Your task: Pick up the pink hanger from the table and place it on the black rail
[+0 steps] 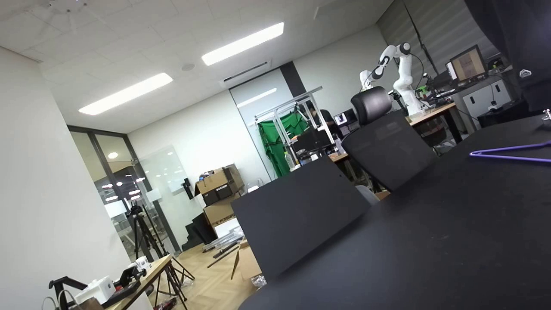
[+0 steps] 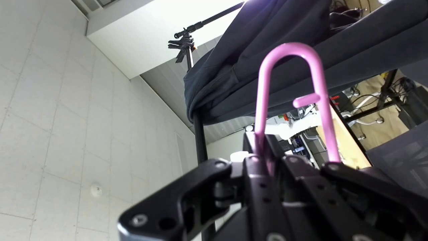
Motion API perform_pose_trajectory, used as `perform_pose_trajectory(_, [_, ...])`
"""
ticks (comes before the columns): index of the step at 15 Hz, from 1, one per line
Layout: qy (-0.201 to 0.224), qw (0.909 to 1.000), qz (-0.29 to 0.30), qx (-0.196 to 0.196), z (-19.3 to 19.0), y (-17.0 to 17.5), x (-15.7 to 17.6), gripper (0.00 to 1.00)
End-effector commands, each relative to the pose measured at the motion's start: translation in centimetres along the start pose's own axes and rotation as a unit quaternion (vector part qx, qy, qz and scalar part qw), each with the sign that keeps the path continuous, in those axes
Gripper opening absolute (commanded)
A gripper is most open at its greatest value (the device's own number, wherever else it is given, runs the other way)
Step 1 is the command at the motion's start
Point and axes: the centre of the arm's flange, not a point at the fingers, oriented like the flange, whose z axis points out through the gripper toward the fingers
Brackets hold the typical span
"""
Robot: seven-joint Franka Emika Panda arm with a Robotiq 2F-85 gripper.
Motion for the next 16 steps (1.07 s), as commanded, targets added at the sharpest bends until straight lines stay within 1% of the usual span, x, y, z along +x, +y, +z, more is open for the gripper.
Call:
perform_pose_trajectory(1, [0.004,0.9992,0.04,0.003,0.4,-0.3,1.7,0.02])
perform_pose_trajectory(7, [0.008,0.998,0.062,0.014,0.8,-0.2,2.8,0.02])
perform_pose_trajectory(16, [0.007,0.9967,0.079,0.021,1.4,0.5,4.0,0.02])
